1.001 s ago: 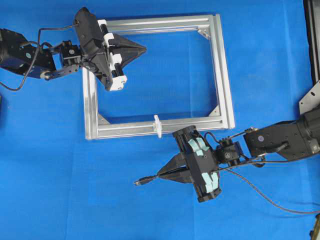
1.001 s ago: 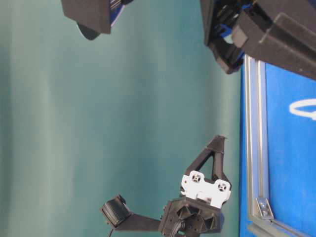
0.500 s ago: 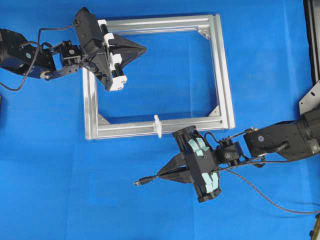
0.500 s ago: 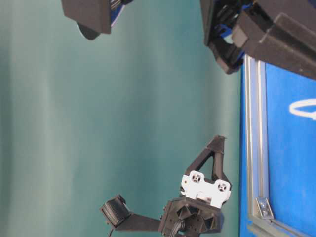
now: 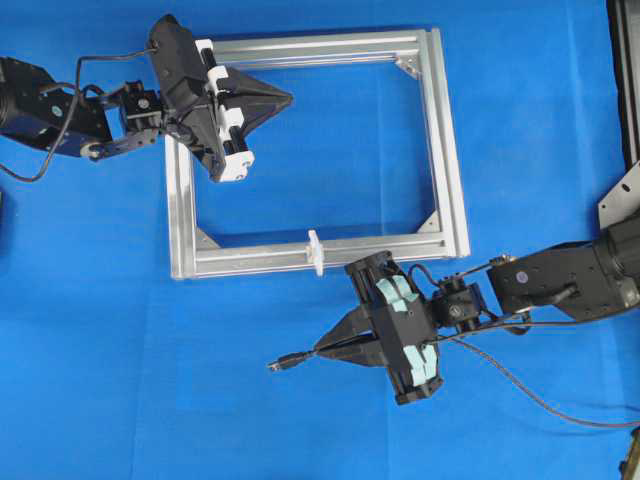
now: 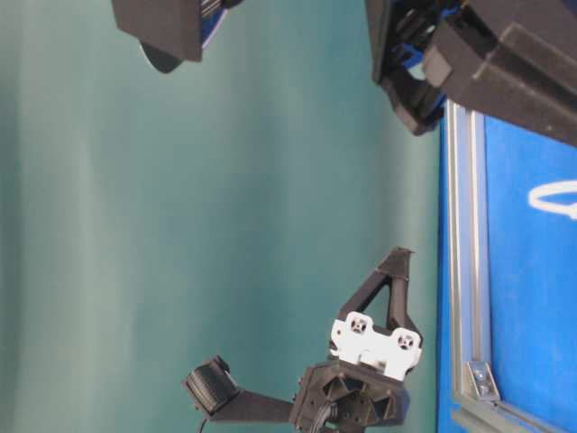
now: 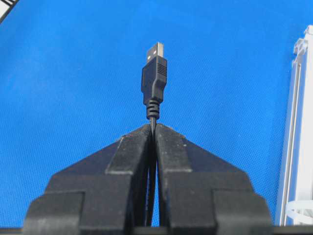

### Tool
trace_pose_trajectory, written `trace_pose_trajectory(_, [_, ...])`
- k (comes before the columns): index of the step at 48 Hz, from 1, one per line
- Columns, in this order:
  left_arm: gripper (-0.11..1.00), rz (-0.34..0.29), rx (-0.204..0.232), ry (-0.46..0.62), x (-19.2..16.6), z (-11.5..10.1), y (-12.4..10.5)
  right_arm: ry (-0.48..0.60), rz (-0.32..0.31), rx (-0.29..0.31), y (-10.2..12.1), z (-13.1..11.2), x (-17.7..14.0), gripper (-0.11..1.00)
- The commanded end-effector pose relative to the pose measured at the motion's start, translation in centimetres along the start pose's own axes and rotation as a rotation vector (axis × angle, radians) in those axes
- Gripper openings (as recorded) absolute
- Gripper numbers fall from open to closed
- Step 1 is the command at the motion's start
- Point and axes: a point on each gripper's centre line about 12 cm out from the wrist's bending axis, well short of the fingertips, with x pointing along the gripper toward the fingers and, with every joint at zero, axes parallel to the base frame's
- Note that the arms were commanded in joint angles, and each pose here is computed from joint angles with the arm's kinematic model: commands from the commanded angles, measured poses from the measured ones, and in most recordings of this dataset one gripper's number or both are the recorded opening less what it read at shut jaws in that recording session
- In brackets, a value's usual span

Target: Insert the wire through the string loop located in the center.

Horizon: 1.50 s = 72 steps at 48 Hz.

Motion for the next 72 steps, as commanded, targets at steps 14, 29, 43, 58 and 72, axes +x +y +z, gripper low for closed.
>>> trace_pose_trajectory(14, [0.0, -0.007, -0.001, -0.043, -0.2, 1.4, -0.2, -0.035, 0.004, -0.003, 0.2, 1.2, -0.4, -0.02])
trace_pose_trajectory(29, [0.0, -0.006, -0.001, -0.04, -0.3, 1.3, -0.2, -0.014, 0.002, 0.006, 0.1, -0.1, -2.1, -0.02])
trace_pose_trajectory(43, [0.0, -0.006, -0.001, -0.041, -0.2, 1.4, -0.2, 0.021, -0.003, 0.019, 0.1, -2.5, -6.0, -0.02])
trace_pose_trajectory(58, [0.0, -0.006, -0.001, -0.041, -0.3, 1.4, -0.2, 0.034, -0.022, 0.049, -0.3, -3.8, -8.3, -0.02])
trace_pose_trajectory(72, [0.0, -0.006, 0.0, -0.041, -0.3, 1.4, -0.2, 0.03, -0.058, 0.069, -1.5, -3.7, -8.3, -0.02])
